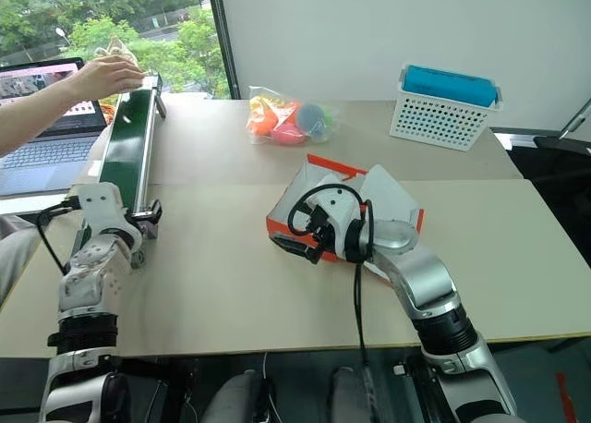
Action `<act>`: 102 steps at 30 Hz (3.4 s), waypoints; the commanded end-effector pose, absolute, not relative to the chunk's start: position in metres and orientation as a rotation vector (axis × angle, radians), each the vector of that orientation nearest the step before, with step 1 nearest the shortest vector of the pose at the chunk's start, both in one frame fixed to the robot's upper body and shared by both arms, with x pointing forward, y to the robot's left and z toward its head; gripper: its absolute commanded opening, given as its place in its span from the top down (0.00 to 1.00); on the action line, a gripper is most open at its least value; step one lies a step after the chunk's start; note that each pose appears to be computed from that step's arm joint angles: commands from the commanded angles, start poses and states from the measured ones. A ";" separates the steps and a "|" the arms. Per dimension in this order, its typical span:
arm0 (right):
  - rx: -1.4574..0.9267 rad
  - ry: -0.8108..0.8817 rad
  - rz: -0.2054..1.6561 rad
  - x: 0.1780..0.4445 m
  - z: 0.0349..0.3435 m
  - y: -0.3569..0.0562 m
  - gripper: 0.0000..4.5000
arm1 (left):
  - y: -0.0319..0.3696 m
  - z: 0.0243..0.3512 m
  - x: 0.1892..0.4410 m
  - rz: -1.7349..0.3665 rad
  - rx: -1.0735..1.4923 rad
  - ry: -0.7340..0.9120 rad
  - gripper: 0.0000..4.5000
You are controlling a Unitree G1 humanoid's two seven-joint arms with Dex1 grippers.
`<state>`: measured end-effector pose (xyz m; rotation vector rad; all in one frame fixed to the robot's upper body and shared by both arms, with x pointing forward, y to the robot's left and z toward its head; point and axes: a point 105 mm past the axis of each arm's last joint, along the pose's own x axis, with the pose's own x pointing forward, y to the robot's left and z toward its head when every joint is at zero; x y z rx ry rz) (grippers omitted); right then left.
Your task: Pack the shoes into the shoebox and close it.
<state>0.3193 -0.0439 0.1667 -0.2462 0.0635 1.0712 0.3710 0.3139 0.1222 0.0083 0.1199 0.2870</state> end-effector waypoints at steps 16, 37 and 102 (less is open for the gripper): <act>-0.138 0.081 1.063 0.308 0.160 -0.030 0.02 | 0.309 0.121 0.370 0.264 0.051 0.187 0.00; -0.164 0.117 0.947 0.320 0.152 -0.043 0.02 | 0.303 0.162 0.387 0.248 0.082 0.119 0.00; -0.150 0.151 0.871 0.331 0.141 -0.049 0.00 | 0.298 0.175 0.390 0.278 -0.053 0.047 0.71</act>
